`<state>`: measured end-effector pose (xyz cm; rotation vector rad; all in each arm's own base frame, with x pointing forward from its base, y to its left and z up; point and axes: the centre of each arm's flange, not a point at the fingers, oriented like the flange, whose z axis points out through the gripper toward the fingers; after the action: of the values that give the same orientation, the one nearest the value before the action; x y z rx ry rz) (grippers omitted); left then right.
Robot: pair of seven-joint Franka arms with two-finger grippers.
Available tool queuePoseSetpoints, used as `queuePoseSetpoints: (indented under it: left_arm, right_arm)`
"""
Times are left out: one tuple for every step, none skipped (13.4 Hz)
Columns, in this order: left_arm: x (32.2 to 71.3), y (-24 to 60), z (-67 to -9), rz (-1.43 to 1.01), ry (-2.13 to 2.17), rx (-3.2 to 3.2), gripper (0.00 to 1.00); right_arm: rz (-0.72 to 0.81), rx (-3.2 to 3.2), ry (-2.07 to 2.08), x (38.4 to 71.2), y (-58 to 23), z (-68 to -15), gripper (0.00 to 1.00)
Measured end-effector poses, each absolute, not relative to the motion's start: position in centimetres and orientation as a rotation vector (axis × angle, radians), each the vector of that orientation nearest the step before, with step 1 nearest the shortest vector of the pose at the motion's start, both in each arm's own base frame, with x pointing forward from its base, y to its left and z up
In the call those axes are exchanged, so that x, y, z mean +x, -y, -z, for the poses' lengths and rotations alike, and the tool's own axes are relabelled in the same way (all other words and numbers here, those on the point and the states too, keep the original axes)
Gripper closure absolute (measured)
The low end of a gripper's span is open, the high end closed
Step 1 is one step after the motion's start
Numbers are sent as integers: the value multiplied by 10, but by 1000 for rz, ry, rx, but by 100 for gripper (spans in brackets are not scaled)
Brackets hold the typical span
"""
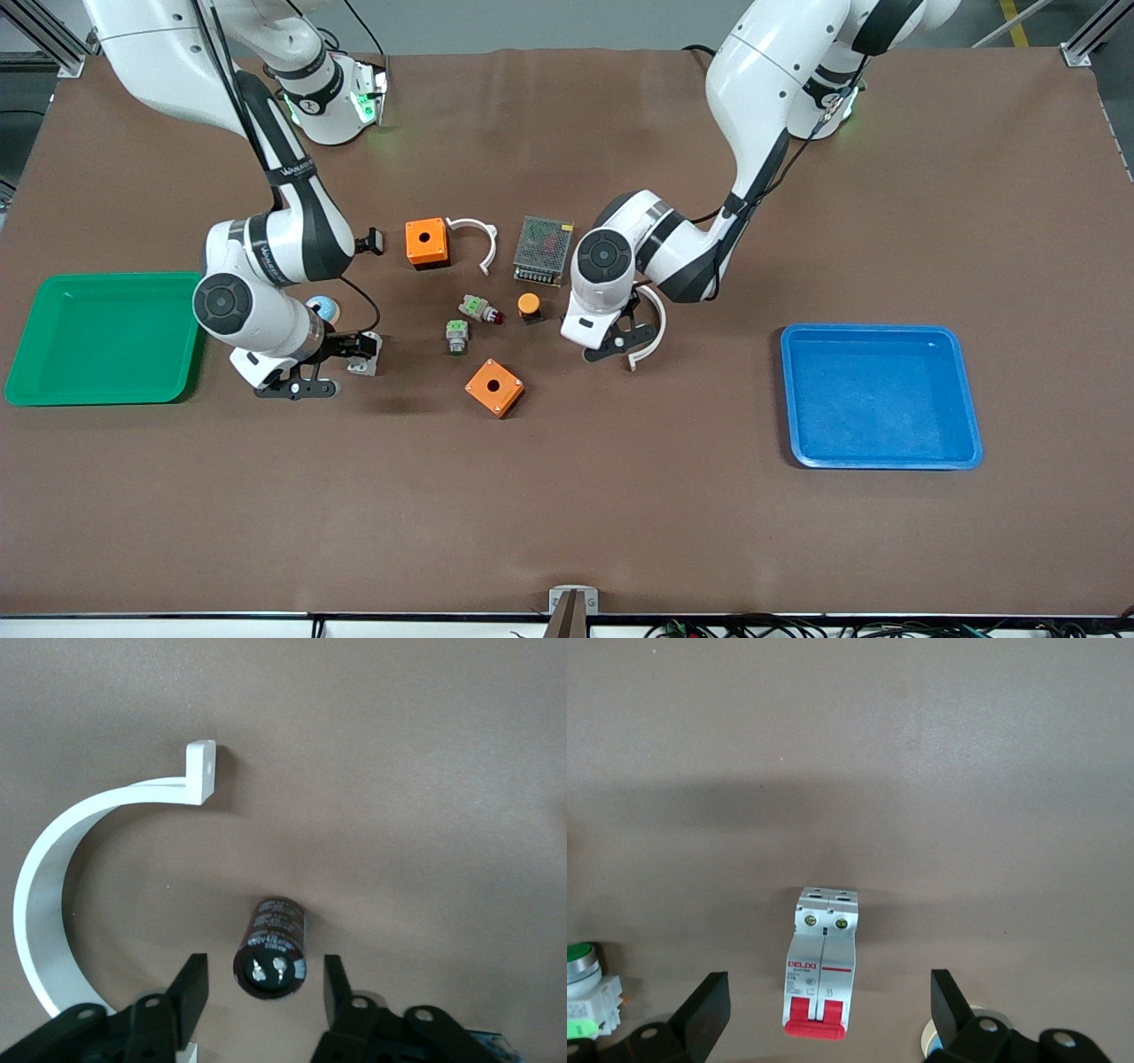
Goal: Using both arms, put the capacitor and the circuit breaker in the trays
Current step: 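Reach the right gripper to the breaker while the left gripper reaches the capacitor, then grasp the breaker with the right gripper while the left gripper grasps the capacitor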
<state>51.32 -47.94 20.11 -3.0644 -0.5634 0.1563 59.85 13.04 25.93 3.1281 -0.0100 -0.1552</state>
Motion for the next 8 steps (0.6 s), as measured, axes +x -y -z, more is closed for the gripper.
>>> queuePoseSetpoints:
  left_arm:
    - [514,478,-200,-154,566,-3064,41]
    - [516,478,-199,-147,570,-3068,43]
    - [517,478,-198,-140,573,-3072,44]
    - [517,478,-195,-138,574,-3074,45]
    - [517,478,-192,-139,575,-3074,55]
    - [517,478,-191,-139,575,-3074,67]
    - [517,478,-191,-138,575,-3075,66]
    - [518,478,-191,-137,576,-3075,66]
  right_arm:
    - [151,3128,15,598,-133,-259,0]
    - [147,3128,16,597,-135,-257,0]
    - [140,3129,17,595,-136,-255,0]
    - [127,3131,18,593,-135,-250,0]
    - [115,3132,19,590,-134,-245,0]
    - [110,3133,20,586,-133,-239,0]
    - [112,3132,21,582,-132,-235,0]
    - [118,3131,22,580,-132,-232,0]
